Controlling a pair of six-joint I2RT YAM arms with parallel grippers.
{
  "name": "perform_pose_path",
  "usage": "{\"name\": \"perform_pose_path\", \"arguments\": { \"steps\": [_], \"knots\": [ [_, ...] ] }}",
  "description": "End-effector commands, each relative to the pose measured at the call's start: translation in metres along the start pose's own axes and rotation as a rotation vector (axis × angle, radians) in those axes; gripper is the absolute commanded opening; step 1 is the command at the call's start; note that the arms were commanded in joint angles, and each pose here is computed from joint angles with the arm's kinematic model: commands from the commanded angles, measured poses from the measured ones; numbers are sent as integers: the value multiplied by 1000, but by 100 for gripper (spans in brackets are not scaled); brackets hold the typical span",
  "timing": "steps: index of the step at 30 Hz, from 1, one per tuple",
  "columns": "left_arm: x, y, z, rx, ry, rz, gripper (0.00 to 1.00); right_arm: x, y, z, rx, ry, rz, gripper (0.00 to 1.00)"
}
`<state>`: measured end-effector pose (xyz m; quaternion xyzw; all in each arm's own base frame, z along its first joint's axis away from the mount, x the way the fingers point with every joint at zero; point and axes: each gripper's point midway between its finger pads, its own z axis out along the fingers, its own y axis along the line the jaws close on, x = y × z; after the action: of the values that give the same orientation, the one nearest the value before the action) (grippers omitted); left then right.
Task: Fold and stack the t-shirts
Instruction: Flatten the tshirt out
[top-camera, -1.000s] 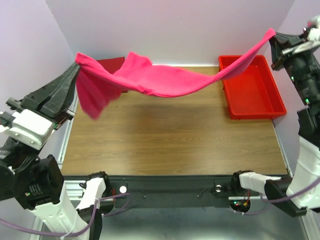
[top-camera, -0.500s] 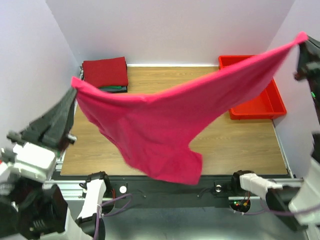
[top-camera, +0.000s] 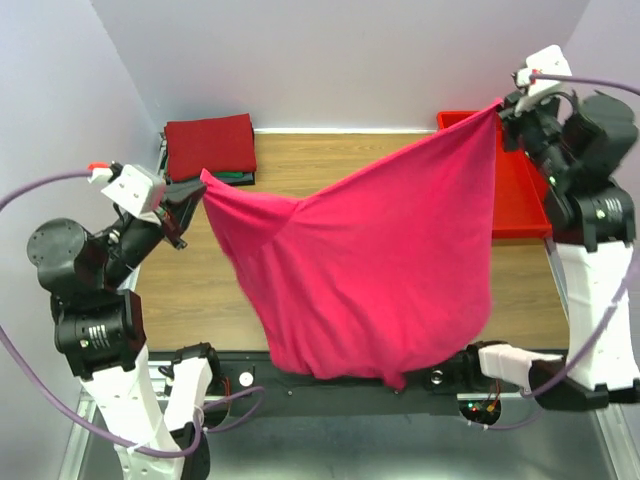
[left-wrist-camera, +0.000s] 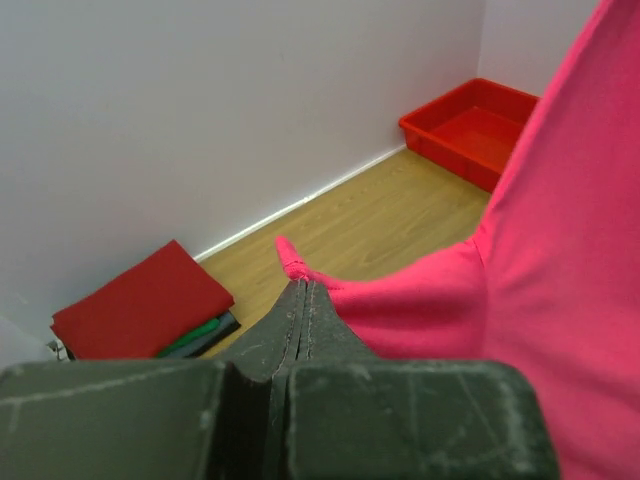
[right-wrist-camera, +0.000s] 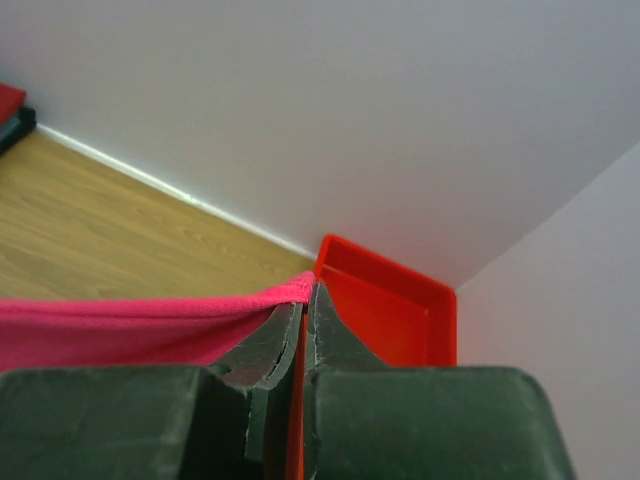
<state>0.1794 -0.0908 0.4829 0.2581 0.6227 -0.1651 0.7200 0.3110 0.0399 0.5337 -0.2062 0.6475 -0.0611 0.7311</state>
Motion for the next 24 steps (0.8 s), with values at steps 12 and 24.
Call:
{"name": "perform_pose_path", "arguments": {
  "steps": [12,24],
  "knots": [
    [-129,-52,-33,104,-330,298,0,-116,-45,-87,184,-333,87,0],
    [-184,-111,-98,50,-538,466,0,-154,-64,-189,354,-487,-9,0]
  ]
}}
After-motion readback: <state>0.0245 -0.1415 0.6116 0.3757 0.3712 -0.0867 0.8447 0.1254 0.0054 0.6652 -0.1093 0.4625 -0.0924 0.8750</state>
